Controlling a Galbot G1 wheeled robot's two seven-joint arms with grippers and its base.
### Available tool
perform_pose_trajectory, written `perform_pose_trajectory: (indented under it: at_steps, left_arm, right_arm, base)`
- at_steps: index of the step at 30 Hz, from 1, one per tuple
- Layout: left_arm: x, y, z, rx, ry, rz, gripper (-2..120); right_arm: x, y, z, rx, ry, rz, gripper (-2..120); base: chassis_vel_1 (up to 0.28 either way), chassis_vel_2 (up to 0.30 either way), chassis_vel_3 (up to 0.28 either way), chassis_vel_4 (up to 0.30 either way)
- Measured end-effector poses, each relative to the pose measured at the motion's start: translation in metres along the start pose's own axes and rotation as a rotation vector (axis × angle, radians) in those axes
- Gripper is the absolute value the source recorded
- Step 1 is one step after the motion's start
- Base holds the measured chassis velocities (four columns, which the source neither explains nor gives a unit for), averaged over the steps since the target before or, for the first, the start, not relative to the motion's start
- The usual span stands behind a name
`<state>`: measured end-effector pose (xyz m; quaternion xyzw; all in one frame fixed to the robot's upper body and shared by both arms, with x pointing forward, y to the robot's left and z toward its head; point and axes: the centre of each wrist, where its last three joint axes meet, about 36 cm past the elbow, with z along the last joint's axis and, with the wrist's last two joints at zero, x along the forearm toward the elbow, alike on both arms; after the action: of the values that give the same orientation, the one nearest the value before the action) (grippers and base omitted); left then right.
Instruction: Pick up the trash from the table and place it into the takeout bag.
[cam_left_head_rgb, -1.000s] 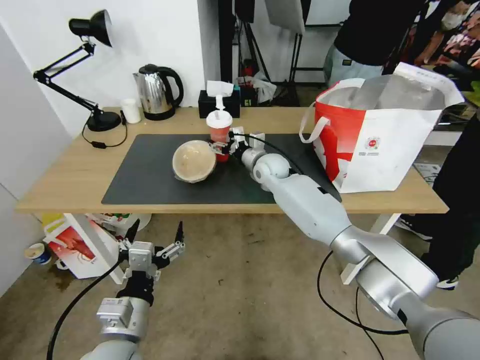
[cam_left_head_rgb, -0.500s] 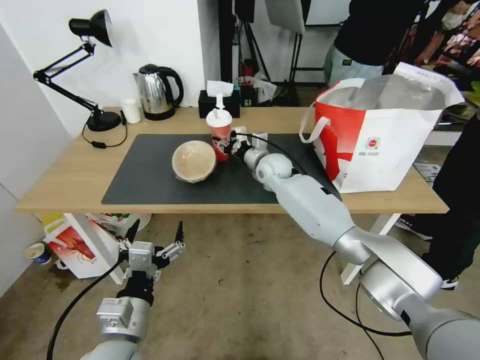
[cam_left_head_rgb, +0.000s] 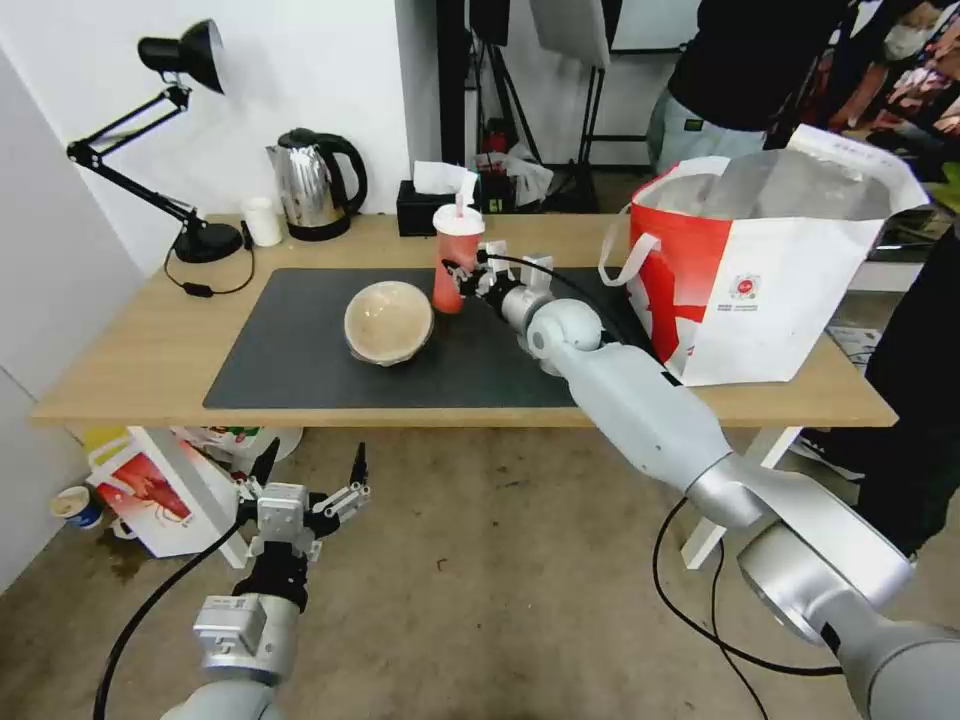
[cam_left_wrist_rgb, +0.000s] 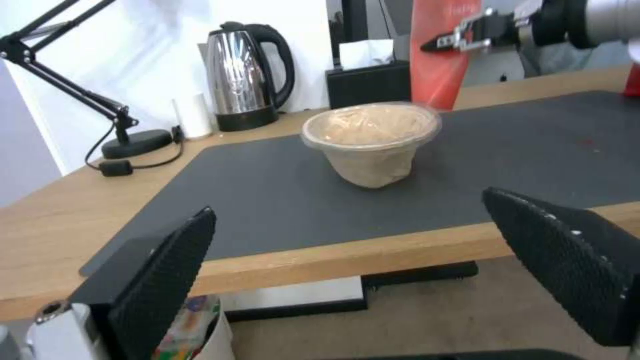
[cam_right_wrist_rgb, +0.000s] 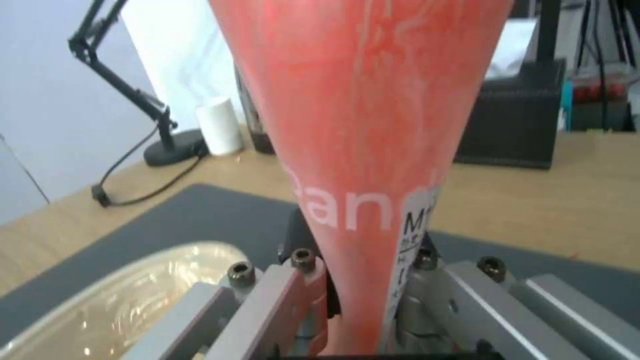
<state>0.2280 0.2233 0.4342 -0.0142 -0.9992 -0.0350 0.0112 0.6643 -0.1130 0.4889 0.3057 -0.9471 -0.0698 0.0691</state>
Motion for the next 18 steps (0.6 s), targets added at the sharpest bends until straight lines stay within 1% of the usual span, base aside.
perform_pose_trajectory:
  at_steps: [1,4,5,6,7,8,9,11,12,13,16,17,18]
  left_arm:
    - [0.000,0.000,0.000,0.000,0.000,0.000,100]
    - [0.000,0.000,0.000,0.000,0.000,0.000,100]
    - [0.000,0.000,0.000,0.000,0.000,0.000,100]
    - [0.000,0.000,0.000,0.000,0.000,0.000,100]
    - [0.000,0.000,0.000,0.000,0.000,0.000,100]
    - [0.000,0.000,0.000,0.000,0.000,0.000,100]
    - [0.000,0.000,0.000,0.000,0.000,0.000,100]
    - [0.000,0.000,0.000,0.000,0.000,0.000,100]
    - [0.000,0.000,0.000,0.000,0.000,0.000,100]
    - [0.000,0.000,0.000,0.000,0.000,0.000,100]
    - [0.000,0.000,0.000,0.000,0.000,0.000,100]
    - [0.000,0.000,0.000,0.000,0.000,0.000,100]
    - [0.000,0.000,0.000,0.000,0.000,0.000,100]
  right_arm:
    - [0.000,0.000,0.000,0.000,0.000,0.000,7]
    - [0.007,-0.004,-0.030,0.019,-0.057,0.007,7]
    - [0.007,-0.004,-0.030,0.019,-0.057,0.007,7]
    - [0.011,-0.006,-0.048,0.026,-0.087,0.014,7]
    - [0.013,-0.008,-0.057,0.029,-0.101,0.016,7]
    - [0.018,-0.010,-0.075,0.037,-0.127,0.021,7]
    - [0.018,-0.010,-0.075,0.037,-0.127,0.021,7]
    - [0.028,-0.015,-0.107,0.053,-0.169,0.030,7]
    - [0.031,-0.016,-0.116,0.060,-0.180,0.033,7]
    - [0.031,-0.016,-0.116,0.060,-0.180,0.033,7]
    - [0.043,-0.021,-0.145,0.082,-0.217,0.043,7]
    - [0.047,-0.023,-0.152,0.086,-0.226,0.047,7]
    - [0.047,-0.023,-0.152,0.086,-0.226,0.047,7]
  base:
    - [0.000,0.000,0.000,0.000]
    - [0.000,0.000,0.000,0.000]
    - [0.000,0.000,0.000,0.000]
    - [0.000,0.000,0.000,0.000]
    - [0.000,0.000,0.000,0.000]
    - [0.000,0.000,0.000,0.000]
    - [0.000,0.000,0.000,0.000]
    - [0.000,0.000,0.000,0.000]
    - [0.000,0.000,0.000,0.000]
    - [0.000,0.000,0.000,0.000]
    - [0.000,0.000,0.000,0.000]
    - [0.000,0.000,0.000,0.000]
    - [0.000,0.000,0.000,0.000]
